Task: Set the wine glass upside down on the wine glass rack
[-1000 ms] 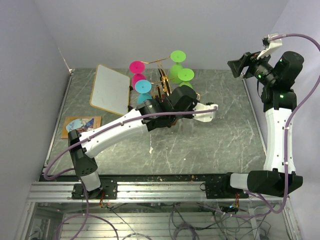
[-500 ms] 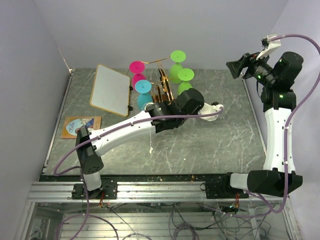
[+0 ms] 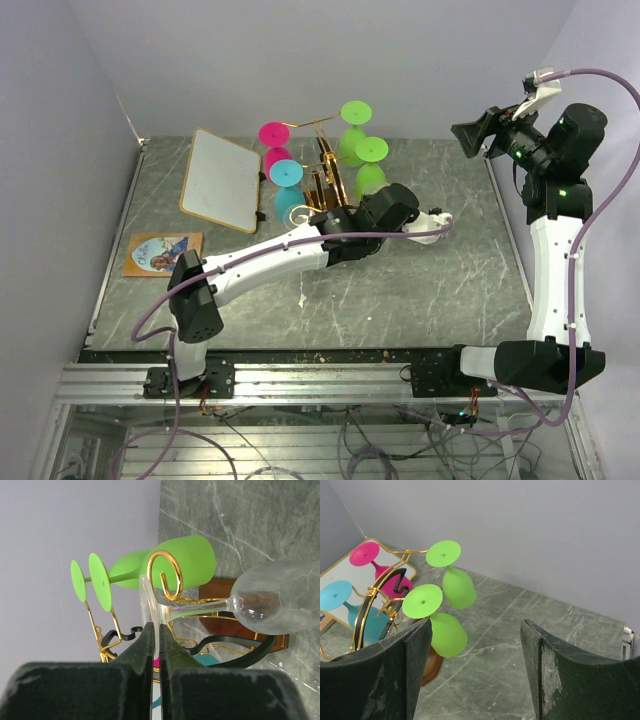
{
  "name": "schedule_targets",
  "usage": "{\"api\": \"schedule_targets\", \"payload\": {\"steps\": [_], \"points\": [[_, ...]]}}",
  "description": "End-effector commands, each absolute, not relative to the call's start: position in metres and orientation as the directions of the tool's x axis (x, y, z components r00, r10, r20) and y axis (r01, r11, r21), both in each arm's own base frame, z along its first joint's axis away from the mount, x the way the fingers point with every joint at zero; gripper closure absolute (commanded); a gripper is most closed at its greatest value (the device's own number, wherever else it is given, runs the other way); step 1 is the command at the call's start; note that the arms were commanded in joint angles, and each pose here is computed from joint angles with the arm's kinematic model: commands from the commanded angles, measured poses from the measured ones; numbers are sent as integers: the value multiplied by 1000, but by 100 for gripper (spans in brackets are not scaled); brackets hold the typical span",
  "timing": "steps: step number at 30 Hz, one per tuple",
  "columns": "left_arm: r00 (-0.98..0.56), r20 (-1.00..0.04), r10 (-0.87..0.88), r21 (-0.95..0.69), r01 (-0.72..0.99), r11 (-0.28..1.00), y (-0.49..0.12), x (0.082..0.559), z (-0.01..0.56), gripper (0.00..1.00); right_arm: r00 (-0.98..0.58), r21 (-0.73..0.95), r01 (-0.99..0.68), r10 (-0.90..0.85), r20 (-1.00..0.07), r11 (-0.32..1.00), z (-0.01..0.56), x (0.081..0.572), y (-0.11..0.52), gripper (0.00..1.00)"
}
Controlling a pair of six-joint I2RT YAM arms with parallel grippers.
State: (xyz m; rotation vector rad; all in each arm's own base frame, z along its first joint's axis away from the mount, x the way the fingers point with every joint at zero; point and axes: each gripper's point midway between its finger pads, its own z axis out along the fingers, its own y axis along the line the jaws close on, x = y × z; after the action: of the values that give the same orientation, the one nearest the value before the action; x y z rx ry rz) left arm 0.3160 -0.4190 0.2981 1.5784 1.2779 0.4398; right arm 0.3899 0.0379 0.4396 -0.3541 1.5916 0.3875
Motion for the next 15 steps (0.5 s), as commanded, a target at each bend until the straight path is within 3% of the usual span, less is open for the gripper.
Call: {"api": "schedule_targets", "payload": {"steps": [1,15], "points": [[364,-353,862,874,458,164,-428,322,326,93,-27,15,-461,3,-1000,887,445,384,38,29],[366,-390,845,856,482,186,-447,326,322,93,-28,13,-470,0,-1000,883,442,380,40,29]]}}
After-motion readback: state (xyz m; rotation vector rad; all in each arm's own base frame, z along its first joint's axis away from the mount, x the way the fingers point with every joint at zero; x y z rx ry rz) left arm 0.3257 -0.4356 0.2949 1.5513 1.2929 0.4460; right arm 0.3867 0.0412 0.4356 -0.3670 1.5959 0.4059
